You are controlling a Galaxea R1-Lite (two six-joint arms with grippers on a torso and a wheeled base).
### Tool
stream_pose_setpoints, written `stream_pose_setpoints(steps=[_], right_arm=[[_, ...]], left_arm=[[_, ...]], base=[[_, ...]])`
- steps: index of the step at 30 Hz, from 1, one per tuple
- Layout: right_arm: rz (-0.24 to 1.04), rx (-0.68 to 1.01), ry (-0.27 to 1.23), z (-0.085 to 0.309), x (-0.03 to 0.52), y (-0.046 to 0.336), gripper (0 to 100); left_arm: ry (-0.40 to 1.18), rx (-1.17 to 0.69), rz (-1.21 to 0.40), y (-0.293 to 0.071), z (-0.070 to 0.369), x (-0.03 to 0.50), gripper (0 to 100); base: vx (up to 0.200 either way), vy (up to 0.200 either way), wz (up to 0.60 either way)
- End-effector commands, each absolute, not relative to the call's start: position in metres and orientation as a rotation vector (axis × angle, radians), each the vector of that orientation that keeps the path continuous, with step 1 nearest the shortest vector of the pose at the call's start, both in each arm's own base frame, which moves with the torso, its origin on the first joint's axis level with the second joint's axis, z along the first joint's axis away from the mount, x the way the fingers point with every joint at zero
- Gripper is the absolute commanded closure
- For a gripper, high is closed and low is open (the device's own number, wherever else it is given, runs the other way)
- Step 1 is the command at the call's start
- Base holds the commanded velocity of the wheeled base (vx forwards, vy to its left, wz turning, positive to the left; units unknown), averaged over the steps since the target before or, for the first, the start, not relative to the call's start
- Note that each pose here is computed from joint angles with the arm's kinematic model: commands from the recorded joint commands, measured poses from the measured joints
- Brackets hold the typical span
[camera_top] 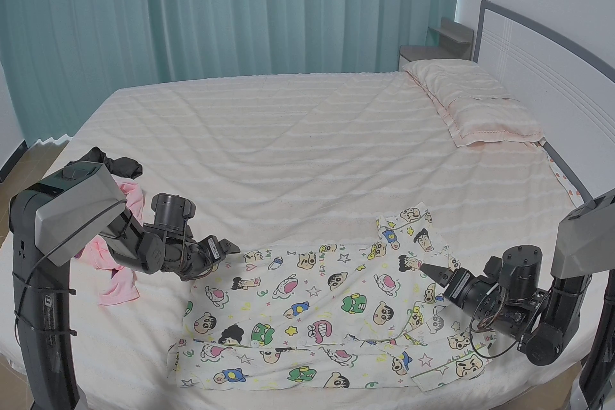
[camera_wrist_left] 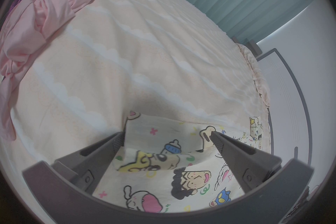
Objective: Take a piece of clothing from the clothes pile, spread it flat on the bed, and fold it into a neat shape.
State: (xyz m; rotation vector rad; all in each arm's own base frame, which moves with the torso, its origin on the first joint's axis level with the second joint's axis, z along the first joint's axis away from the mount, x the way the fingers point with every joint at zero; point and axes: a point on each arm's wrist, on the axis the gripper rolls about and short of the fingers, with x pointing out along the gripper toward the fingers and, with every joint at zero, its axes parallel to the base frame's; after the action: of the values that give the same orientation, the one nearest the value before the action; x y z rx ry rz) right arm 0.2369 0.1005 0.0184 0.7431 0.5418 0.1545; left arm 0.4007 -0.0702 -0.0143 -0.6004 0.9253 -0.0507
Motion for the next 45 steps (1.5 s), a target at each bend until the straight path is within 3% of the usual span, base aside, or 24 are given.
stream_pose_setpoints(steps=[1, 3, 4, 17, 22, 39, 45], right_arm=[[0.155, 0.744, 0.541, 0.017, 0.238, 0.101, 0], [0.155, 0.743, 0.542, 0.017, 0.238, 0.101, 0], [0.155, 0.743, 0.542, 0.017, 0.238, 0.101, 0], [0.132, 0.746, 0.51, 0.018, 0.246, 0.093, 0], [0.134, 0.729, 0.443, 0.023, 0.273, 0.084, 0], [0.036, 0.602, 0.516, -0.017, 0.382, 0.031, 0], [0.104, 0.572, 0.554, -0.023, 0.407, 0.03, 0]], left_arm=[[0.916, -0.594, -0.049, -0.073, -0.014, 0.402, 0], [0.907, -0.587, -0.032, -0.073, -0.015, 0.405, 0], [0.894, -0.58, -0.013, -0.073, -0.015, 0.408, 100], [0.844, -0.662, 0.076, -0.062, -0.002, 0.43, 100], [0.798, -0.659, 0.093, -0.06, 0.005, 0.438, 100], [0.764, -0.641, 0.147, -0.059, -0.004, 0.451, 100], [0.76, -0.643, 0.143, -0.059, -0.003, 0.452, 100]], base=[[0.0, 0.0, 0.0], [0.0, 0.0, 0.0], [0.0, 0.0, 0.0], [0.0, 0.0, 0.0], [0.0, 0.0, 0.0], [0.0, 0.0, 0.0], [0.0, 0.0, 0.0]])
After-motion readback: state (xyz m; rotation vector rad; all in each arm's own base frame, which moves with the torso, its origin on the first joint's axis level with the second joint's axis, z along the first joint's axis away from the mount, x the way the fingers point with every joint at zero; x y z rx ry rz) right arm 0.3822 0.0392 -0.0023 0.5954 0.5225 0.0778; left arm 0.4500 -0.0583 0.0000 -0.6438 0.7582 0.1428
